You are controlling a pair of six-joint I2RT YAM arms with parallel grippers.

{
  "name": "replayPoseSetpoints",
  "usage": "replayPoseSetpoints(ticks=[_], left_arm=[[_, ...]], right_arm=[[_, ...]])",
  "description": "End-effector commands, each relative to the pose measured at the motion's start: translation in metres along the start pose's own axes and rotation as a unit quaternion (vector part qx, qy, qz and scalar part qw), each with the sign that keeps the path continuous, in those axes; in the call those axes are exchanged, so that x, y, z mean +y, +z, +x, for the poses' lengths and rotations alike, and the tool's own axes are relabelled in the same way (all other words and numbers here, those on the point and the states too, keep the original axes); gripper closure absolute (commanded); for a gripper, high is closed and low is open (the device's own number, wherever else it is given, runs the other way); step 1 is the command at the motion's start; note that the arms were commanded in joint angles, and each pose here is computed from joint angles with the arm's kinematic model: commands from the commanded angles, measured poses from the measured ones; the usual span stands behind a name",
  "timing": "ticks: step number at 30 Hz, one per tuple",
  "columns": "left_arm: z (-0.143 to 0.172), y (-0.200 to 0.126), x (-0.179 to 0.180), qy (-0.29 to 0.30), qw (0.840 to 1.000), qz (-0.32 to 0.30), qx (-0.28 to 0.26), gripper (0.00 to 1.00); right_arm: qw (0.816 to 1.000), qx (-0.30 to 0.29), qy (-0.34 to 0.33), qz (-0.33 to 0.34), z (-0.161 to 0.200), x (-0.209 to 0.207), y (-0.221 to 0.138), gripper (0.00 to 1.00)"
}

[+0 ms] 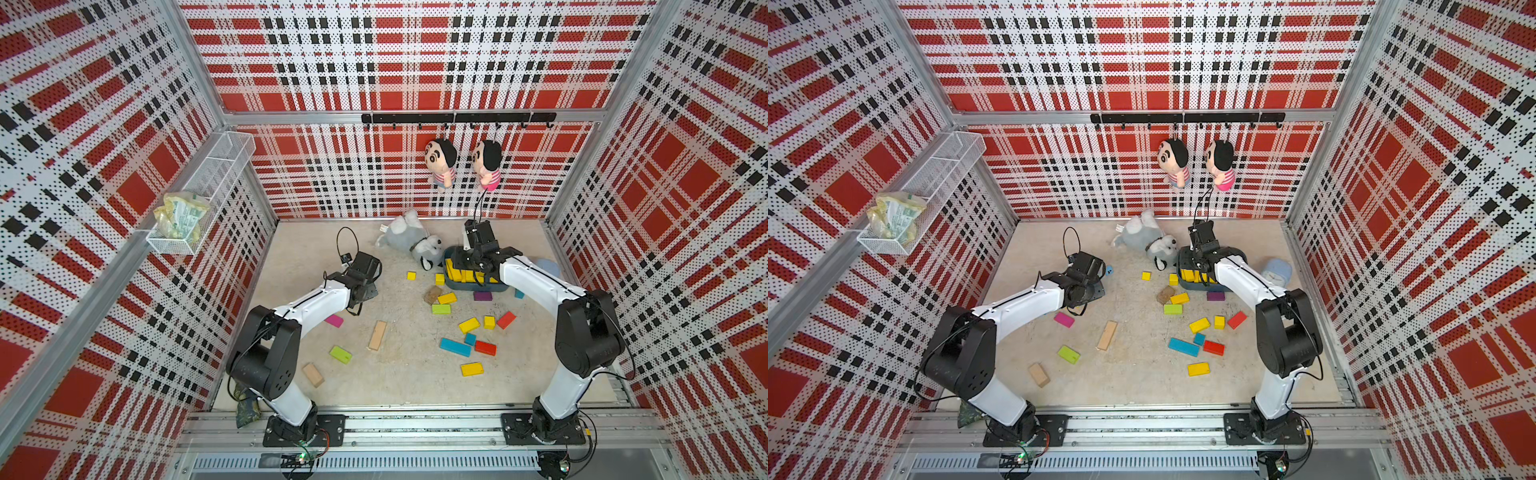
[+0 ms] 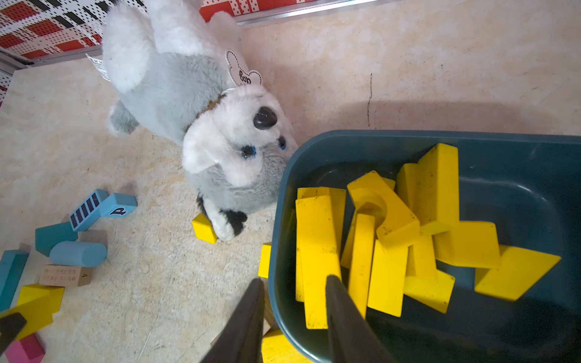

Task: Pick out the yellow building blocks
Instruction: Pick up the building block from the center of the board.

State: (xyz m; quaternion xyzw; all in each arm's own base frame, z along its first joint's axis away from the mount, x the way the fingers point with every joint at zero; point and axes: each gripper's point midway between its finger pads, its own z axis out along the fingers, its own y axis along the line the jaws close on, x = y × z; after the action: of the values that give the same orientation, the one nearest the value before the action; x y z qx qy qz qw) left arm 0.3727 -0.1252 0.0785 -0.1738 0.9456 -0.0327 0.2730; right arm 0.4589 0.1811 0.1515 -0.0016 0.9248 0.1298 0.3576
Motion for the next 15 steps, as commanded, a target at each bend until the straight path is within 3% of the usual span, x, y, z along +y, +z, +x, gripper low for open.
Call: replayPoseSetpoints(ticks=[1, 10, 15], left_arm=[[0.015, 0.01, -0.021, 0.059, 0.997, 0.046, 0.034, 0.87], [0.028, 0.038, -0.023, 0.101, 0.992, 0.02, 0.072, 0.85], [0.032, 0.047, -0.019, 0.116, 0.99, 0.0, 0.08, 0.7]], right_arm=[[1.0, -0.008, -0.004, 0.002, 0.0, 0.002, -0.013, 0.64], [1.0, -0.011, -0.003, 0.01, 0.002, -0.002, -0.019, 0.64], [1.0, -0.013, -0.003, 0.012, 0.002, -0.003, -0.02, 0.64]])
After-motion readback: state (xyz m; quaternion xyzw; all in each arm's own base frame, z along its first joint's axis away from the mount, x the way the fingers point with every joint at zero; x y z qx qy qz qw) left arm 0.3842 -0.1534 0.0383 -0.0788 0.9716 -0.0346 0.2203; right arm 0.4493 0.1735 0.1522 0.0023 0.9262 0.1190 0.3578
